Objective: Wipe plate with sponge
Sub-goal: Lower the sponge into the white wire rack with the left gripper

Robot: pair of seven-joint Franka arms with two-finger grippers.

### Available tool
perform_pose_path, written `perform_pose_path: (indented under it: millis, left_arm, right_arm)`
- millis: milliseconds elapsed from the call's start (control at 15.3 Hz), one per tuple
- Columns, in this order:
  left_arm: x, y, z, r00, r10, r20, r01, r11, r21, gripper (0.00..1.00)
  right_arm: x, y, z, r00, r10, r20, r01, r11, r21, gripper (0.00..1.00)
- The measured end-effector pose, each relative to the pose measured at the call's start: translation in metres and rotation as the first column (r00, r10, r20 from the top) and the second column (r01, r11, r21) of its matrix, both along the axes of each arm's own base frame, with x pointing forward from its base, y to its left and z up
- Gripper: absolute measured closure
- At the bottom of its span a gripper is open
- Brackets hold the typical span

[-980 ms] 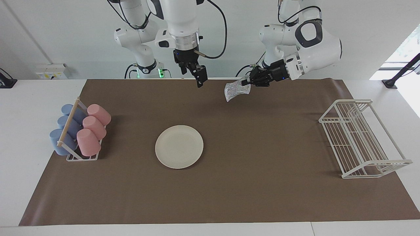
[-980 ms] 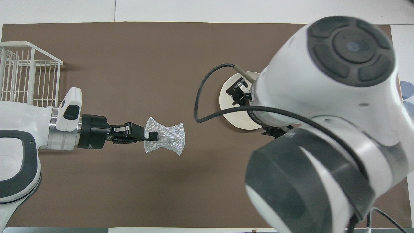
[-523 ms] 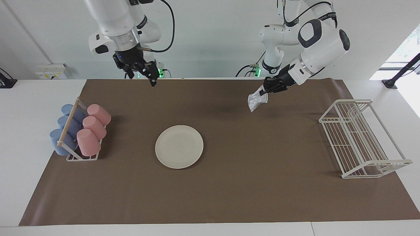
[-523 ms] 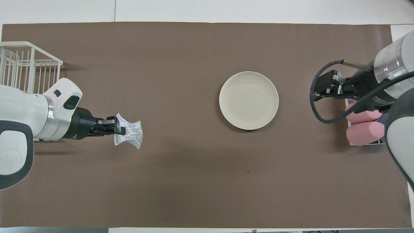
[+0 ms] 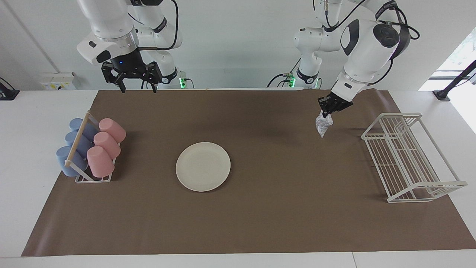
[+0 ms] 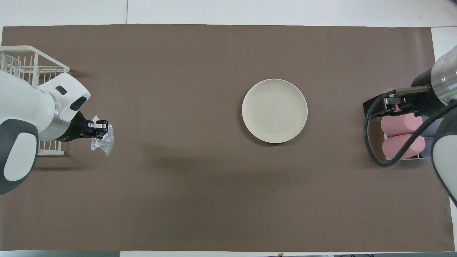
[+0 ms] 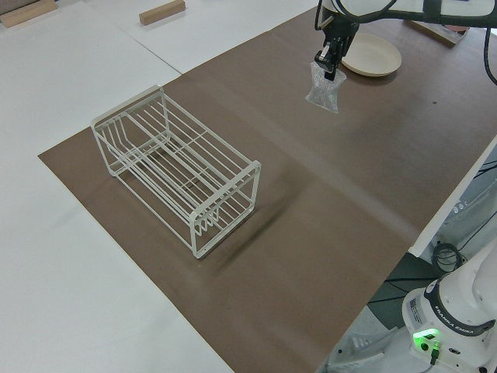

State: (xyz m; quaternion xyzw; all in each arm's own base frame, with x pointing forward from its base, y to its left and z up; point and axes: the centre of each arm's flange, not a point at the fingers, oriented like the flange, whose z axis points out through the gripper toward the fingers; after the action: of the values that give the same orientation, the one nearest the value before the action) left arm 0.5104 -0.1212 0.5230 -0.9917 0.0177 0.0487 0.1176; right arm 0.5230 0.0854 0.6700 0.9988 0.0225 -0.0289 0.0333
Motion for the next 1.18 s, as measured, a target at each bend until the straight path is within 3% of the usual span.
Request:
perform_pose_path:
  millis: [131,261,457,653,784,915,1045,1176]
  left_arm:
    - [0.004,-0.014,0.002,1.0,-0.006,-0.013,0.008,0.986,0.167,0.96]
    - [0.009,-0.024,-0.004,0.999,-0.019,-0.025,0.026,0.94,0.339,0.96]
    - [0.022,-0.025,-0.025,0.998,-0.054,-0.029,0.061,0.818,0.572,0.96]
    - [0.038,-0.006,-0.041,0.996,-0.072,-0.049,0.084,0.652,0.754,0.96]
    - [0.051,0.003,-0.062,0.994,-0.083,-0.076,0.109,0.552,0.827,0.96]
    - [0.063,0.01,-0.093,0.992,-0.083,-0.091,0.12,0.483,0.868,0.96]
    - [0.073,0.019,-0.126,0.991,-0.075,-0.107,0.129,0.439,0.889,0.96]
    - [0.081,0.033,-0.145,0.991,-0.071,-0.115,0.134,0.434,0.891,0.96]
  right_arm:
    - [-0.007,-0.012,0.0,1.0,-0.003,0.003,0.003,1.0,-0.004,0.0]
    - [-0.003,-0.042,-0.006,1.0,0.008,0.015,-0.008,1.0,0.001,0.0]
    - [0.0,-0.076,-0.013,1.0,-0.004,0.009,0.004,1.0,0.006,0.0]
    - [0.003,-0.083,-0.02,1.0,-0.016,-0.001,0.016,1.0,0.007,0.0]
    - [0.008,-0.092,-0.028,0.999,-0.033,-0.015,0.034,0.999,0.007,0.0]
    - [0.01,-0.103,-0.032,0.998,-0.053,-0.023,0.054,0.999,0.007,0.0]
    - [0.011,-0.107,-0.032,0.998,-0.06,-0.02,0.06,0.998,0.007,0.0]
    - [0.012,-0.108,-0.031,0.999,-0.045,-0.01,0.045,0.999,0.009,0.0]
